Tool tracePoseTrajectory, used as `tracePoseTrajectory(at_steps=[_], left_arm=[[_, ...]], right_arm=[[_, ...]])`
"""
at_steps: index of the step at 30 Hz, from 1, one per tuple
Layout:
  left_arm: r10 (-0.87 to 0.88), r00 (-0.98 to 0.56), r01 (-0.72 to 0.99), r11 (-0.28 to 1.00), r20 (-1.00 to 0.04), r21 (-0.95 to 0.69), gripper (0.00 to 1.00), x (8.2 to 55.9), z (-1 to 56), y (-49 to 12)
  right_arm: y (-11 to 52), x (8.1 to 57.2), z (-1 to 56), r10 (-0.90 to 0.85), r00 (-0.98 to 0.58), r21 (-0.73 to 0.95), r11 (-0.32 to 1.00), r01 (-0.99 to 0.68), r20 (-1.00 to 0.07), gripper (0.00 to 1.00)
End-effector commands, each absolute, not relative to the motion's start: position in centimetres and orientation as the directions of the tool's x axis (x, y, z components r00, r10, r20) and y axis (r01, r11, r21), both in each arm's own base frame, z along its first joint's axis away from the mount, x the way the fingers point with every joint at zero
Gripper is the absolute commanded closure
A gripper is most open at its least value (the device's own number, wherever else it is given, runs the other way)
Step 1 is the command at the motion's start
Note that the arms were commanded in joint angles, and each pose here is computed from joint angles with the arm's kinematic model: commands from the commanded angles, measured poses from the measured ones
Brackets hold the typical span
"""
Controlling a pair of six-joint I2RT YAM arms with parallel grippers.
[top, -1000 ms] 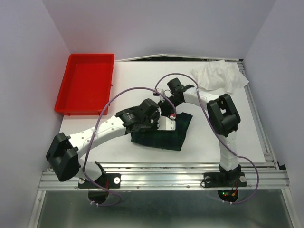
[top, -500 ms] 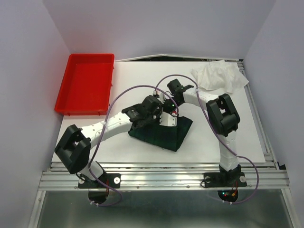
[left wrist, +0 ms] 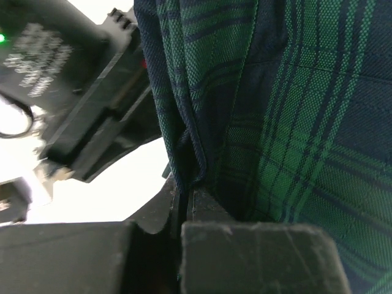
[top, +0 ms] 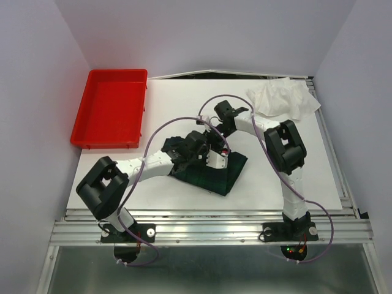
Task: Fold and stack the skirts
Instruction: Fold the skirt
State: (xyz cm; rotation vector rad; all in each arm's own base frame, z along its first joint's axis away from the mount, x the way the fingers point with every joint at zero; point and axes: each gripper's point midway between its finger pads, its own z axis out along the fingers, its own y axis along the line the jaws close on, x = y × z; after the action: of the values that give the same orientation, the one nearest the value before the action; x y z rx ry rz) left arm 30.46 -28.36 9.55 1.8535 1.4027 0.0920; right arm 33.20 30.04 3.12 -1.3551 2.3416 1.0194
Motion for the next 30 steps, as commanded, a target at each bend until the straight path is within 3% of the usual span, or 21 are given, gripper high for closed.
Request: tracePoseTrajectory(at_steps=[1,7,9,11,14,21,25,30], left_arm=[[0.828,0.404,0.737,-0.044,-0.388,0.674,1.0,31.5,9.0,-29.1],[0.822,0.417,0.738,-0.059,-0.386,0.672,1.0,31.1,7.0,-29.9],[0.838,0.405,0.73,-0.055,-0.366,0.682,0.96,31.4,6.7,-29.6],[0.843,0.398,0.734,-0.056,-0.362,0.677,0.87,31.4,6.1,-29.5],[0.846,0.384,0.735,-0.038,-0.369,0.677,0.68,31.5,6.5,-29.4],[0.855,0.36,0.736,-0.015,-0.373,0.677,0.62,31.4,7.6,-29.0],[0.856,0.358,0.751,-0.026,-0.374,0.659,0.47,30.9,7.1,-28.8],[0.855,0.332,0.743,0.023,-0.399,0.669,0.43,31.6,8.1,-29.2]], right_arm=[[31.4,33.4,4.3,-0.666,-0.503,0.44,0.28,-0.853,-0.551,0.75],[31.4,33.6,3.8,-0.677,-0.509,0.444,0.289,-0.848,-0.532,0.74],[31.4,33.8,4.0,-0.677,-0.504,0.434,0.291,-0.853,-0.537,0.74],[31.4,34.6,4.2,-0.675,-0.505,0.411,0.313,-0.856,-0.538,0.71],[31.5,37.1,5.1,-0.65,-0.518,0.367,0.367,-0.855,-0.556,0.63],[30.4,46.6,10.7,-0.478,-0.562,0.291,0.527,-0.798,-0.675,0.38],[28.7,50.4,14.7,-0.383,-0.555,0.258,0.6,-0.757,-0.738,0.32],[24.7,52.7,18.5,-0.3,-0.545,0.223,0.683,-0.696,-0.782,0.27]])
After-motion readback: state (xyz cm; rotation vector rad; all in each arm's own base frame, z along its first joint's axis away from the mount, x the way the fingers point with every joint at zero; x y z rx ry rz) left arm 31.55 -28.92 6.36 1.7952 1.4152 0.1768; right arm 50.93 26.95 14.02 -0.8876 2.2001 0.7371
